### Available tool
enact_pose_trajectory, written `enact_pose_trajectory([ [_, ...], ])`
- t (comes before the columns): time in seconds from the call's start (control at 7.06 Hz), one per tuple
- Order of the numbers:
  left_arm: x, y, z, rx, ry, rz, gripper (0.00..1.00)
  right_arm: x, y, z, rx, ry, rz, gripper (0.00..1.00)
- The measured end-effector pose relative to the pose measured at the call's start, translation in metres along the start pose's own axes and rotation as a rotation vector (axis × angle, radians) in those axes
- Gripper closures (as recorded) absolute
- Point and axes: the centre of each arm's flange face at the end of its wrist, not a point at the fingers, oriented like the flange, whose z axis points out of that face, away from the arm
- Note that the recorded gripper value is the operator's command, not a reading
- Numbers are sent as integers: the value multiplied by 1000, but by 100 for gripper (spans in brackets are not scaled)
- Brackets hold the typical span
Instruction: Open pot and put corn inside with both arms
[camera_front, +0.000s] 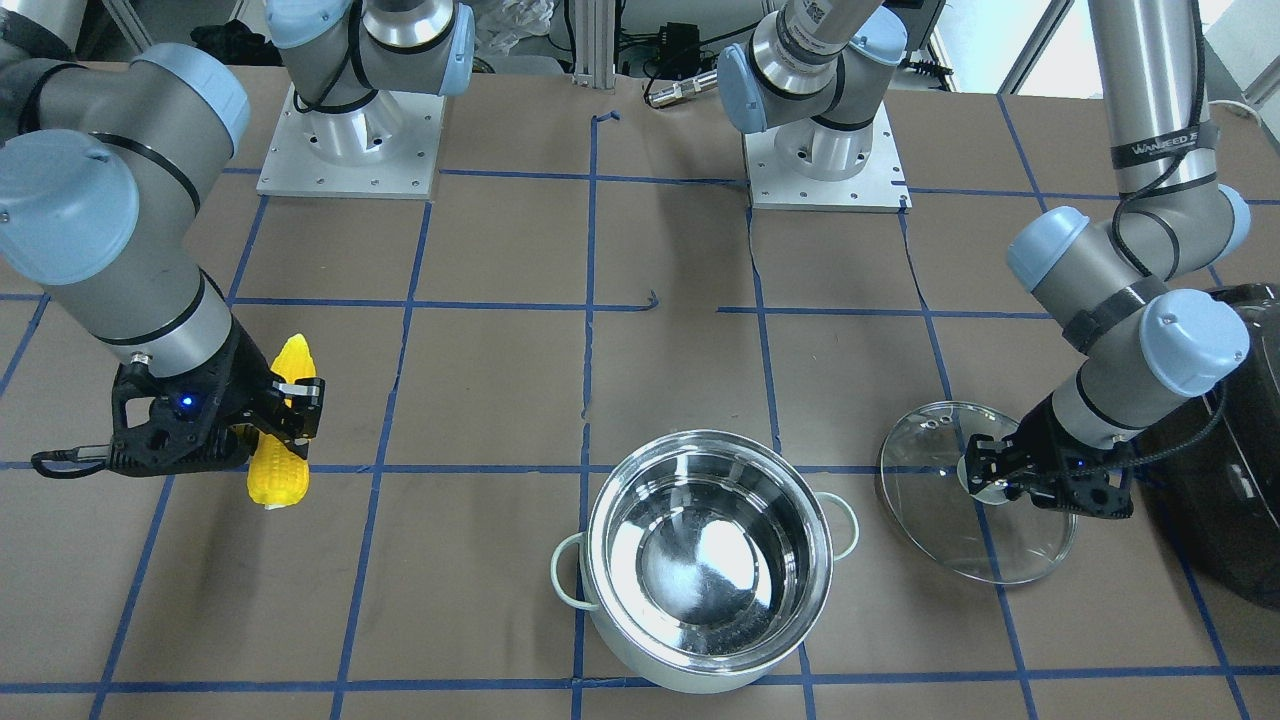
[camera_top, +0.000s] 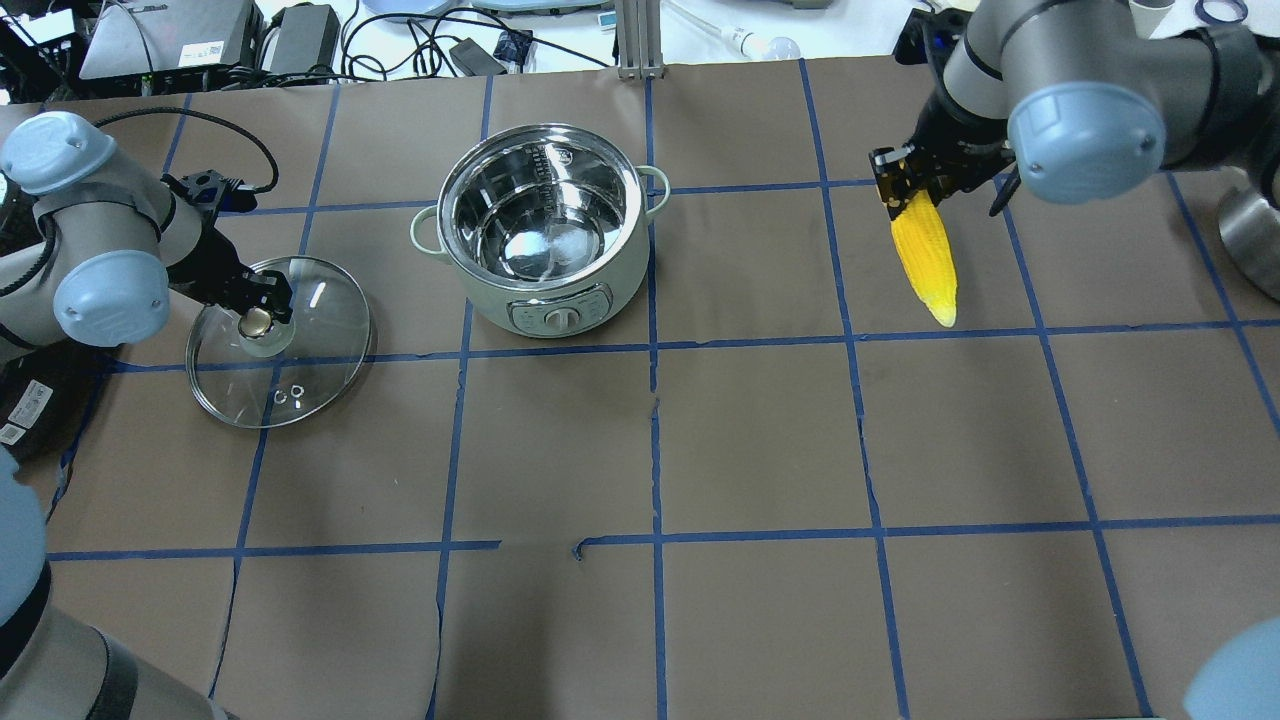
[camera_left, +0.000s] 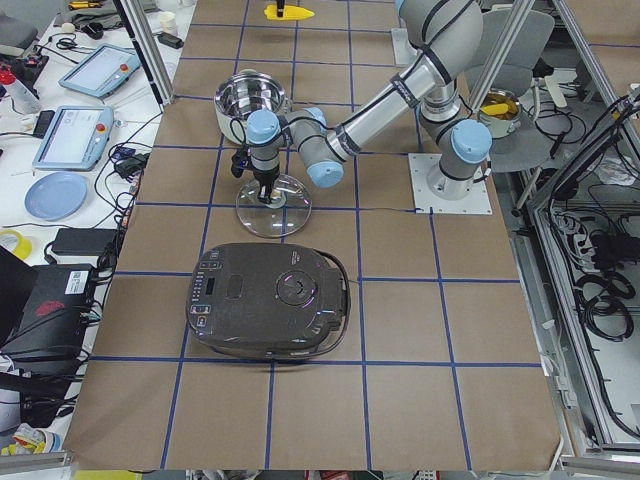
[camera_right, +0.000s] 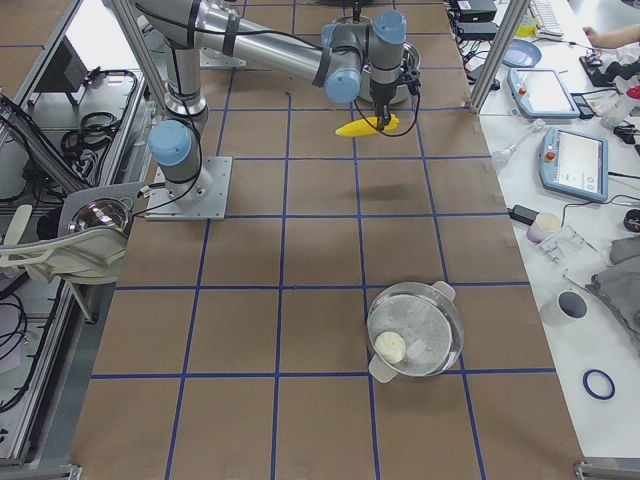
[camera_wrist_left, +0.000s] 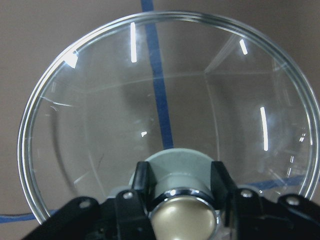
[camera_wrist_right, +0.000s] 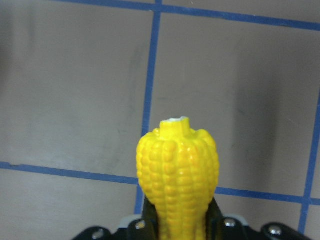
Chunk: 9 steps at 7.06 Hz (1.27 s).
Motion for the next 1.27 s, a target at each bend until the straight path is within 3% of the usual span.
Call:
enact_pose_trajectory([
  [0.28, -1, 0, 4, -6, -1, 15, 0, -98, -37, -7, 22, -29, -14, 69],
  [0.57, 6, -7, -28, -19, 4, 29, 0, -188, -74, -14, 65, -49, 1, 67],
  [0.71, 18, -10, -65, -46, 20, 41, 0, -230, -87, -24, 93, -63, 46, 68],
  [0.99, 63, -11, -154, -73, 37, 69, 0, -295, -91, -9, 105, -82, 73, 67],
  [1.27, 118, -4, -241, -10, 14, 97, 0, -322, -93, 18, 99, -97, 77, 63],
])
